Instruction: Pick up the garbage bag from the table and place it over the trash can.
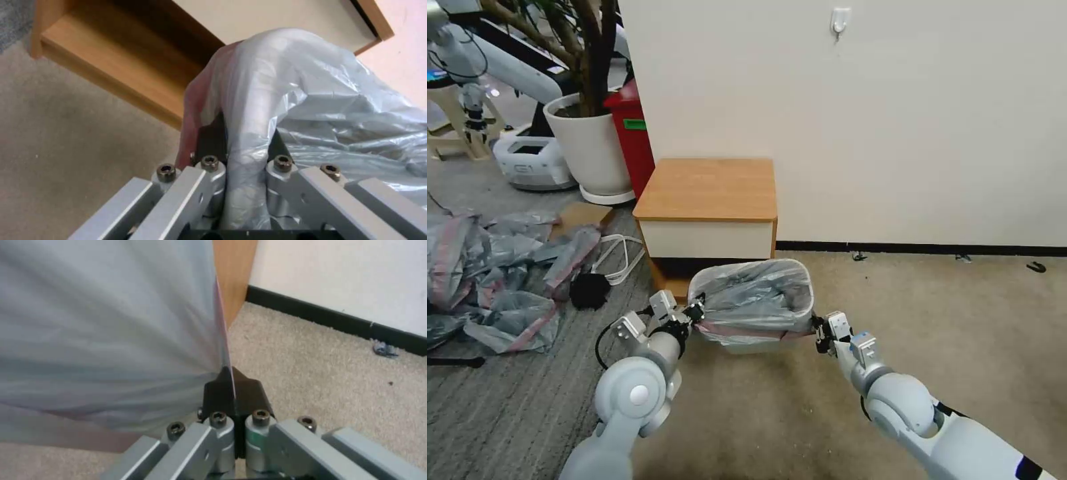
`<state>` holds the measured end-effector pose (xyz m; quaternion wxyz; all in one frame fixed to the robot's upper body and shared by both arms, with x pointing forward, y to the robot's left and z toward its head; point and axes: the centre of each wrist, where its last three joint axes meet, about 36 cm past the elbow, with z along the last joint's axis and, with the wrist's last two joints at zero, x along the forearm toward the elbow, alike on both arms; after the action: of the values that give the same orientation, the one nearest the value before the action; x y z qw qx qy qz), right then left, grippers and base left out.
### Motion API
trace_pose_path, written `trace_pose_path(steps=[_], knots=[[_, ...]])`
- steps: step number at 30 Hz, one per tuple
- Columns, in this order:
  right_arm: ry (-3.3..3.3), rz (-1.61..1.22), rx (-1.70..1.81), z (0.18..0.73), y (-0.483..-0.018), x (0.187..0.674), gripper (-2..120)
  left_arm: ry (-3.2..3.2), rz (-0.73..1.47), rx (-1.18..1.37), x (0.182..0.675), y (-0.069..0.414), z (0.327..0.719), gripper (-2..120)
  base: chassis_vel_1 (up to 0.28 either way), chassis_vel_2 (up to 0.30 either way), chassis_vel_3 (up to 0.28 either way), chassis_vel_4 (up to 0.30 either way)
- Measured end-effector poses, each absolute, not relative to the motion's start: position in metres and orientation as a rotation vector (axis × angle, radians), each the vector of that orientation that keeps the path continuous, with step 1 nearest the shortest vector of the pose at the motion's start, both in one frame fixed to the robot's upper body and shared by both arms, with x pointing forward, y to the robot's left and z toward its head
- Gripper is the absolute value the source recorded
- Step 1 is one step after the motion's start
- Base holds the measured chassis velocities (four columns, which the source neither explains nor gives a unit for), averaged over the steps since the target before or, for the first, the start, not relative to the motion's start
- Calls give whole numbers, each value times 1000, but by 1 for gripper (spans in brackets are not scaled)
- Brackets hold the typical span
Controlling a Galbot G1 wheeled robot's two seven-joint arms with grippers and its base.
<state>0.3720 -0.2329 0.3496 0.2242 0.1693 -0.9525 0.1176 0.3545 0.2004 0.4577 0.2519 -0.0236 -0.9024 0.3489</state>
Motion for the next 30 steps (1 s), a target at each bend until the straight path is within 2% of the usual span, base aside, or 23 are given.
trace_pose_path(steps=[16, 30], knots=[[-2607, 347, 429, 329, -242, 376, 0, -2399, 1002, -96, 354, 204, 464, 6, 0, 0, 0, 0], [-2644, 342, 429, 330, -243, 377, 0, -2421, 952, -88, 355, 206, 458, 6, 0, 0, 0, 0]])
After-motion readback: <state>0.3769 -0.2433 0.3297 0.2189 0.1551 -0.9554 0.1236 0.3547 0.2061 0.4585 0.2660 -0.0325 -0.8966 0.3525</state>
